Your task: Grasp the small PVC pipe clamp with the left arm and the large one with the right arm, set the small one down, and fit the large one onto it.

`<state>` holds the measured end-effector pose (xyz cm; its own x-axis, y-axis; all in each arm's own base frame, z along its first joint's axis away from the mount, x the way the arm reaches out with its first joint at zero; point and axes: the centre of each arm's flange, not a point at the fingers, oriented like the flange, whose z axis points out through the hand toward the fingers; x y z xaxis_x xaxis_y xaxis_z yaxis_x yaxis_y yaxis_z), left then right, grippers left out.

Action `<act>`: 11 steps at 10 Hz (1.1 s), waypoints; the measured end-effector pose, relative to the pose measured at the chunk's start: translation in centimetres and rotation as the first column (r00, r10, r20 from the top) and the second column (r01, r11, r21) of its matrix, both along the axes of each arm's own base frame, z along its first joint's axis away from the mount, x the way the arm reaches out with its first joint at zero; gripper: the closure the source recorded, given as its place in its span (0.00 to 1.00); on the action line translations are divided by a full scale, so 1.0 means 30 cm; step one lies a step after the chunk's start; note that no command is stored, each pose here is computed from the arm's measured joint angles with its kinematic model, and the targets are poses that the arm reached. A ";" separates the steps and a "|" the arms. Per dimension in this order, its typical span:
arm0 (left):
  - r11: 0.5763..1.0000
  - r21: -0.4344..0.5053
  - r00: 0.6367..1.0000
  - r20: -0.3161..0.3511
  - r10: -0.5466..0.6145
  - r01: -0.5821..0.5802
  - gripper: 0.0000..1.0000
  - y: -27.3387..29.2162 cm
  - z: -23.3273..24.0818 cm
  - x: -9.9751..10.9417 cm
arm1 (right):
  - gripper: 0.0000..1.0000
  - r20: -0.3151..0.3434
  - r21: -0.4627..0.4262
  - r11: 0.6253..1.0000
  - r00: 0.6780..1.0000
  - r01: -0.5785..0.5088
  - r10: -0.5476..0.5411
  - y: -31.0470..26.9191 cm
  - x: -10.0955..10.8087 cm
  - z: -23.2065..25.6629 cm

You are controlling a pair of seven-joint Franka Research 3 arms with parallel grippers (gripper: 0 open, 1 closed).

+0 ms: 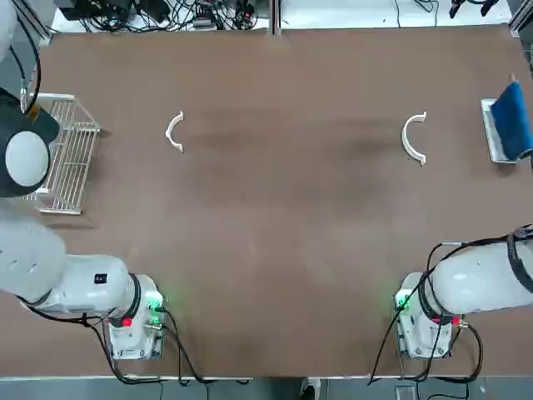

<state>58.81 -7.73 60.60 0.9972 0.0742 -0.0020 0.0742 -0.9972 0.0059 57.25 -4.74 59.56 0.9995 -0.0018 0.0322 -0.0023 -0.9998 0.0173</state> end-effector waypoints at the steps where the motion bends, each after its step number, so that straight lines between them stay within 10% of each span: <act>1: 1.000 -0.001 1.000 0.008 0.000 0.000 0.00 0.000 0.002 0.003 | 0.00 -0.001 0.000 1.000 1.000 0.000 0.000 -0.001 0.000 -0.001; 7: 1.000 -0.008 1.000 0.015 0.011 -0.011 0.01 0.020 -0.427 0.141 | 0.00 -0.036 0.002 1.000 0.999 0.019 -0.019 -0.031 -0.024 -0.531; 11: 0.997 0.059 0.998 -0.035 -0.051 0.053 0.11 0.028 -0.966 -0.025 | 0.01 -0.042 -0.004 0.997 0.997 0.071 -0.071 -0.034 -0.076 -1.056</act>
<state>58.07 -6.90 31.63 0.9992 0.0232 -0.0323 0.0214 -0.9982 -0.0555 54.96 -5.74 27.87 0.9973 -0.0731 -0.0096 -0.0729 -0.9971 0.0216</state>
